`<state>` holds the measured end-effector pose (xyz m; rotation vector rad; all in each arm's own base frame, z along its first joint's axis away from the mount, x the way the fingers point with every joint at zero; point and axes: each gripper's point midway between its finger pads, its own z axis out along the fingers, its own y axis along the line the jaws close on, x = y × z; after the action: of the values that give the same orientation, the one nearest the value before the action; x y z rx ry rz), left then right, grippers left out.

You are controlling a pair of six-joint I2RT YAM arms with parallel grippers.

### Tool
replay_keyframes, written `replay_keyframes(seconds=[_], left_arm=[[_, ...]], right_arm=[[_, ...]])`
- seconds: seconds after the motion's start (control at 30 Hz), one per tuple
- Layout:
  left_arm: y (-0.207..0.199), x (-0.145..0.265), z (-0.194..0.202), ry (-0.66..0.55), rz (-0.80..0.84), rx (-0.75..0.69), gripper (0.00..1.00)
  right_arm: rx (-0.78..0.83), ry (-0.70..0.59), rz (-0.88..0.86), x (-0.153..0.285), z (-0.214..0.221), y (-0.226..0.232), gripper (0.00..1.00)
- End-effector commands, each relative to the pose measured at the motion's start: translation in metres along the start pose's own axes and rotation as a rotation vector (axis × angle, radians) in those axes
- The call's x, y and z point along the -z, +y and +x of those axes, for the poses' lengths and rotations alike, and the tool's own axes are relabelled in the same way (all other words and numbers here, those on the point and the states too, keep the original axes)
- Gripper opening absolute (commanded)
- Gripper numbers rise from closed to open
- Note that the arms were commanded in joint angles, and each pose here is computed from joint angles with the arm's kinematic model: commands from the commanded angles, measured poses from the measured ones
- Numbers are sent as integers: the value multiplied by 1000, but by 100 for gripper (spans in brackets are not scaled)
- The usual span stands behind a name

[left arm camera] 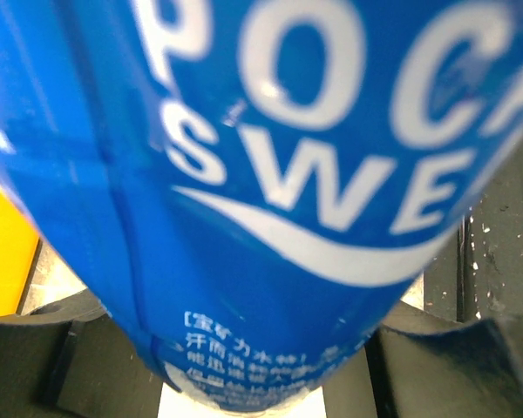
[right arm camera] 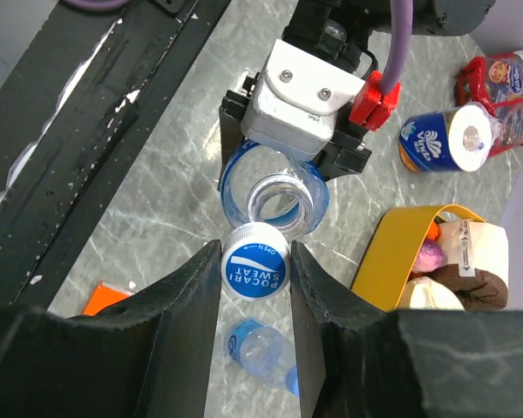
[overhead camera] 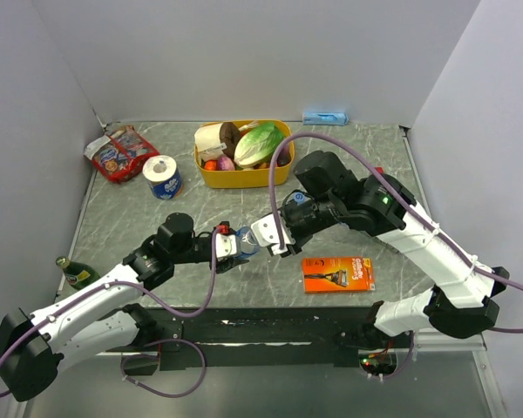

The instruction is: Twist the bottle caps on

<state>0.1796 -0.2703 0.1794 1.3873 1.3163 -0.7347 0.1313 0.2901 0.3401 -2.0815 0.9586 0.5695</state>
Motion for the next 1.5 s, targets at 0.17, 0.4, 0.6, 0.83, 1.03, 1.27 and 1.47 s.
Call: replay_keyframes(seconds=[0.17,0.4,0.6,0.83,1.03,1.27,1.47], left_arm=[[3,-1,-21,-68,7,-76,1],[5,-3,-23,-78,3,-88,1],[6,-4,-23,-77,0,-94,1],[8,-4,-25,-83,-10,-96,1],[15,-2,-28,-103,-66,-71,1],[28,1,-34,-153,-166,-15,1],[59,6,-35,-172,-350,120,1]], right_arm=[[27,-28,35,-1,-13,-18,34],[22,-38,-2,-7,-15,-20,35],[27,-41,-42,-10,-15,-16,36],[46,4,-77,-13,-5,-11,36],[-39,56,-62,-19,9,-13,36],[-320,91,-73,-28,18,-19,36],[-544,199,-33,-38,37,-28,35]])
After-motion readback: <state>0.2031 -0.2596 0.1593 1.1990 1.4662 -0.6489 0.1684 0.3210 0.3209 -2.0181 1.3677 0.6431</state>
